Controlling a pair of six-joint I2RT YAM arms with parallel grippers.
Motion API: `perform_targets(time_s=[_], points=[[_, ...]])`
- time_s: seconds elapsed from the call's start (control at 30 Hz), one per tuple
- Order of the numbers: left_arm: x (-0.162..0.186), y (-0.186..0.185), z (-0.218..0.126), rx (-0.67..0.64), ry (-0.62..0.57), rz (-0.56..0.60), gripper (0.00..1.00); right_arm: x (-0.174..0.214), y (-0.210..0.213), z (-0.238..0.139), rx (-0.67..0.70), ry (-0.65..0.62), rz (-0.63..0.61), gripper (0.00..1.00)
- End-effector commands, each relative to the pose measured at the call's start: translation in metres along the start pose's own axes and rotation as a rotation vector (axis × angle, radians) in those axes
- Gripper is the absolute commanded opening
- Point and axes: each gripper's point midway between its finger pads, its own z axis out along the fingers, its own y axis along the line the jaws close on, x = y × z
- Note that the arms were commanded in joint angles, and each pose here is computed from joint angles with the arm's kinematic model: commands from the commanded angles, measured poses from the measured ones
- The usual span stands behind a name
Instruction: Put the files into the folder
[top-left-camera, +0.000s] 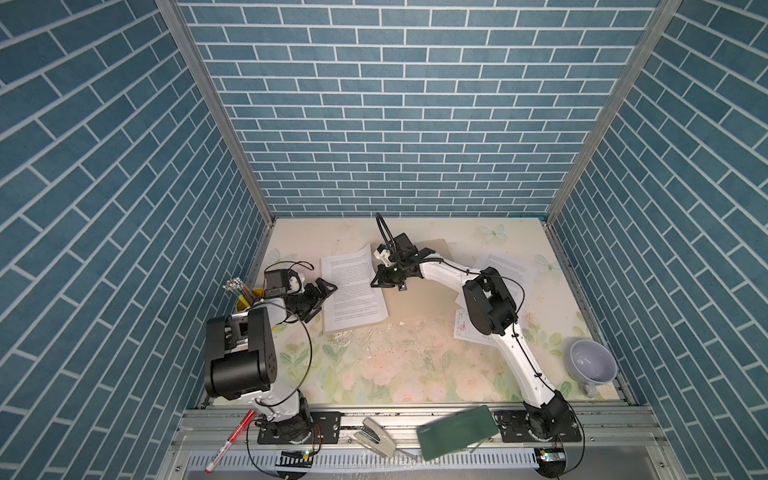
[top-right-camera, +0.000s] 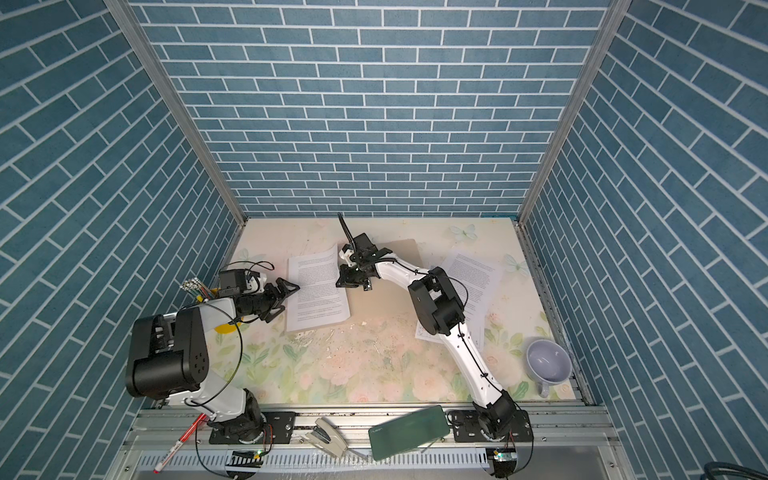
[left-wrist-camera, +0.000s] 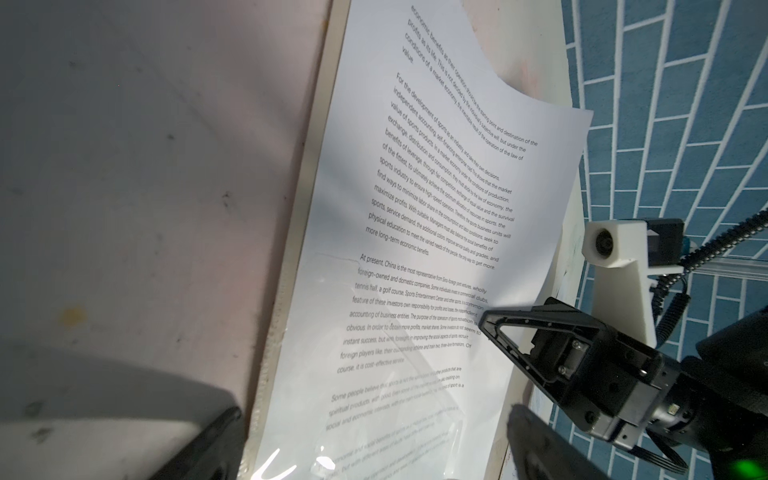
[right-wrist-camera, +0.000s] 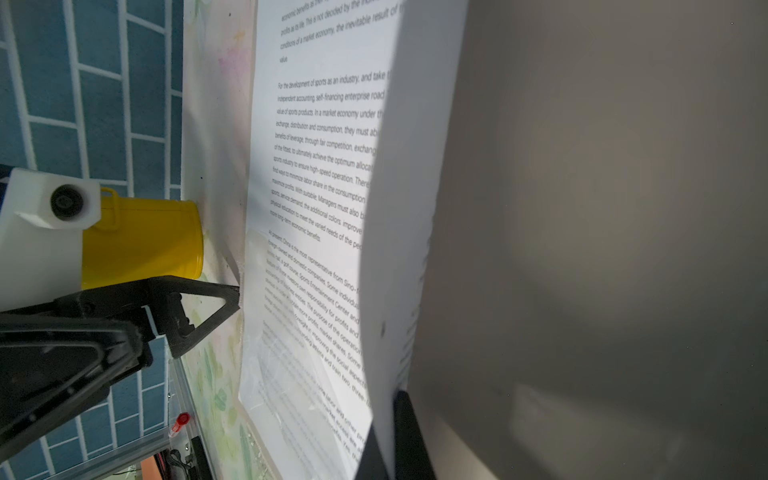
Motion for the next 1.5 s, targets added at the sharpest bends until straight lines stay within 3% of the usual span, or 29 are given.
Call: perform_targets(time_s=[0.0, 0.23, 0.37, 0.47, 0.63, 1.17, 1.47], points=[[0.022, 0.03, 0.008, -0.085, 0.062, -0.082, 1.0, 0.009, 0.011, 0.002, -0.022, 0.03, -0.037, 0.0], [0.021, 0.031, 0.008, -0.092, 0.06, -0.078, 1.0, 0.009, 0.006, 0.0, 0.023, 0.027, -0.043, 0.0], [0.02, 0.031, 0.004, -0.107, 0.051, -0.074, 1.0, 0.004, -0.002, -0.006, 0.086, 0.0, -0.032, 0.06], [0.018, 0.03, 0.001, -0.123, 0.038, -0.066, 1.0, -0.003, -0.001, -0.012, 0.103, -0.026, -0.023, 0.3], [0.008, 0.026, -0.009, -0.157, 0.006, -0.041, 1.0, -0.017, 0.008, -0.027, 0.12, -0.079, -0.006, 0.43], [-0.008, 0.002, -0.035, -0.213, -0.066, 0.002, 1.0, -0.035, -0.004, -0.094, 0.224, -0.231, 0.064, 0.49], [0.001, -0.047, -0.012, -0.201, -0.058, 0.107, 0.98, -0.023, -0.025, -0.132, 0.178, -0.256, 0.152, 0.45]])
